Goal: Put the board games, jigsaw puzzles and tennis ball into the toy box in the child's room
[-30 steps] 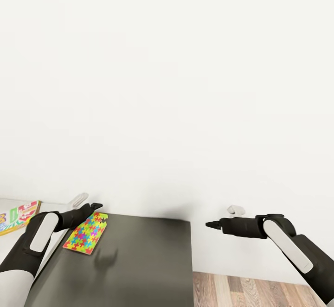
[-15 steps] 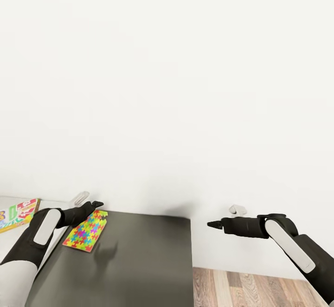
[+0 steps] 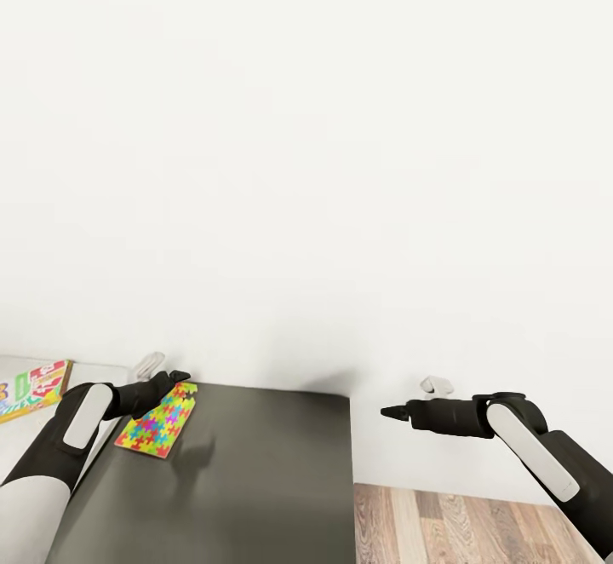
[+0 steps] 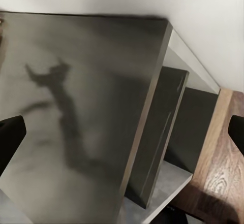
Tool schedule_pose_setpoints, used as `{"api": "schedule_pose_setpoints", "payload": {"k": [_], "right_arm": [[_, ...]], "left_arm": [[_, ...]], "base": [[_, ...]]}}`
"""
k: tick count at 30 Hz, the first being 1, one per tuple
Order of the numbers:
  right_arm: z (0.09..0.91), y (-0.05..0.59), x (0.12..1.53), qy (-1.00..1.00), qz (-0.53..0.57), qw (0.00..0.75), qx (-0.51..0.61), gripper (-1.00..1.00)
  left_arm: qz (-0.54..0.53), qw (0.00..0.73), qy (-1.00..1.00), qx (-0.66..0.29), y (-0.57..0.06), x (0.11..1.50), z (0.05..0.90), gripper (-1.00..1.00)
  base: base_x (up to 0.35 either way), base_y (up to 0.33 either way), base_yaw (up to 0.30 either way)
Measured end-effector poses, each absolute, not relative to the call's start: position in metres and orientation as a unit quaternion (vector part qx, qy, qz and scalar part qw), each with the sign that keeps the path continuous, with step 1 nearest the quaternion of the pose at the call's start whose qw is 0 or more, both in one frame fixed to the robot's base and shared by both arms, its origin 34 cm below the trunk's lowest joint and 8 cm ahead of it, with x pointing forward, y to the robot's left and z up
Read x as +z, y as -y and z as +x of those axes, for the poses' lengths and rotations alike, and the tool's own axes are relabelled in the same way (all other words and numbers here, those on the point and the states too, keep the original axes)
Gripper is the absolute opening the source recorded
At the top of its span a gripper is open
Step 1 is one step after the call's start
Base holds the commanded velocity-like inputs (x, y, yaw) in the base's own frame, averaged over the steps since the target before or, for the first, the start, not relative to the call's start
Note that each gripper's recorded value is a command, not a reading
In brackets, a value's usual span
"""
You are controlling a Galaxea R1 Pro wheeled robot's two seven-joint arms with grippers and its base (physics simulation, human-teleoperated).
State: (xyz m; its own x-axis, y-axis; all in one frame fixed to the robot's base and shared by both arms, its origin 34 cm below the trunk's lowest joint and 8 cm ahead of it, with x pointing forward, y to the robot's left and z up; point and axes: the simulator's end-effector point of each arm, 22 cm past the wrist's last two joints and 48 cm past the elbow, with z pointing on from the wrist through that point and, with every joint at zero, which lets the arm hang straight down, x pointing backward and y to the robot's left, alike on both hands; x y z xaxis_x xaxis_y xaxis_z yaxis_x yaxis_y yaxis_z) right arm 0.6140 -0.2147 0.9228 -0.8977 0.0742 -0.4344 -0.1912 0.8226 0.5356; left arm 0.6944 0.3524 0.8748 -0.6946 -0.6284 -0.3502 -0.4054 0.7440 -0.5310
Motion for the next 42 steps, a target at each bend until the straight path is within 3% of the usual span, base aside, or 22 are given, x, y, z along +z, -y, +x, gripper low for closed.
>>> {"api": "schedule_pose_setpoints", "payload": {"k": [42], "right_arm": [[0.610,0.219,0.893,-0.935,-0.022,0.196,0.296,1.00]], "left_arm": [[-0.300,0.233,-0.904,-0.194,-0.362,0.835,0.683,1.00]], "base": [[0.000,0.000,0.000]]}}
